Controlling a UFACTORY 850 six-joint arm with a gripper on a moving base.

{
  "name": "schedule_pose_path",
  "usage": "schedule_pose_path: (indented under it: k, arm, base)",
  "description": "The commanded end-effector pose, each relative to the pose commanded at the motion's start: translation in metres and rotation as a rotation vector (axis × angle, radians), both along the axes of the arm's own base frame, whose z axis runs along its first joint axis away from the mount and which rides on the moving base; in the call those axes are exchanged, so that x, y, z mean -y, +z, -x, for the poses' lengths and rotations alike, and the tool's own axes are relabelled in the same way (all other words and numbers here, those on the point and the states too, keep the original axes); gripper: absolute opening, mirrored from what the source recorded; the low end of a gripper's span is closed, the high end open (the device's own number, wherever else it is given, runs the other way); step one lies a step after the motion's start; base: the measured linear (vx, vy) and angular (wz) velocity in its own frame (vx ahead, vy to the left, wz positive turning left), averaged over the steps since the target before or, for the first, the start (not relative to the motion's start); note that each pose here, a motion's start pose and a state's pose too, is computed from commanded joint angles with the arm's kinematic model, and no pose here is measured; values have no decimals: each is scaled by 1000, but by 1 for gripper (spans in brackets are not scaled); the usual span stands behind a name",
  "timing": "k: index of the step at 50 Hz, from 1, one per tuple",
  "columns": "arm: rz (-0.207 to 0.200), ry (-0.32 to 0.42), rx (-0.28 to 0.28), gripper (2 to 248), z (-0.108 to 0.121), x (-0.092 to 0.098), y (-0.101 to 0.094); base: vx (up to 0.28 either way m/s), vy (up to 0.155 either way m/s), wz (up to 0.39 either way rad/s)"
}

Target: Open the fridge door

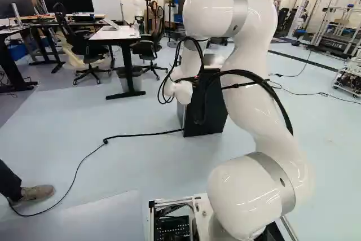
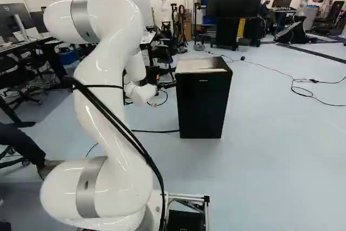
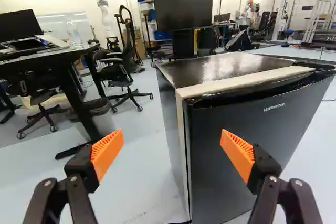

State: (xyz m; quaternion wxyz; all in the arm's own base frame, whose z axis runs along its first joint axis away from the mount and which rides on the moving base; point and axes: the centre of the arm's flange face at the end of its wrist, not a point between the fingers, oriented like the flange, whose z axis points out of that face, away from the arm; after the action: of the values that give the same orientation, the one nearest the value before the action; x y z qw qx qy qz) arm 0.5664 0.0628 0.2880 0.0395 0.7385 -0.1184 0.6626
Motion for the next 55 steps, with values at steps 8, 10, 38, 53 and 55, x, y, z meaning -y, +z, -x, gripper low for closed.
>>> schedule_pose_path:
  k: [8, 10, 38, 53, 55]
  arm:
    - [1, -23, 32, 247, -6, 2, 1]
    - [2, -28, 39, 247, -8, 3, 1]
    - [6, -58, 49, 247, -30, 7, -24]
    - [8, -64, 38, 247, -43, 9, -45]
    - [8, -65, 37, 247, -44, 9, -46]
  base:
    - [0, 0, 0]
    - [0, 0, 0]
    - [0, 0, 0]
    - [0, 0, 0]
    - [0, 0, 0]
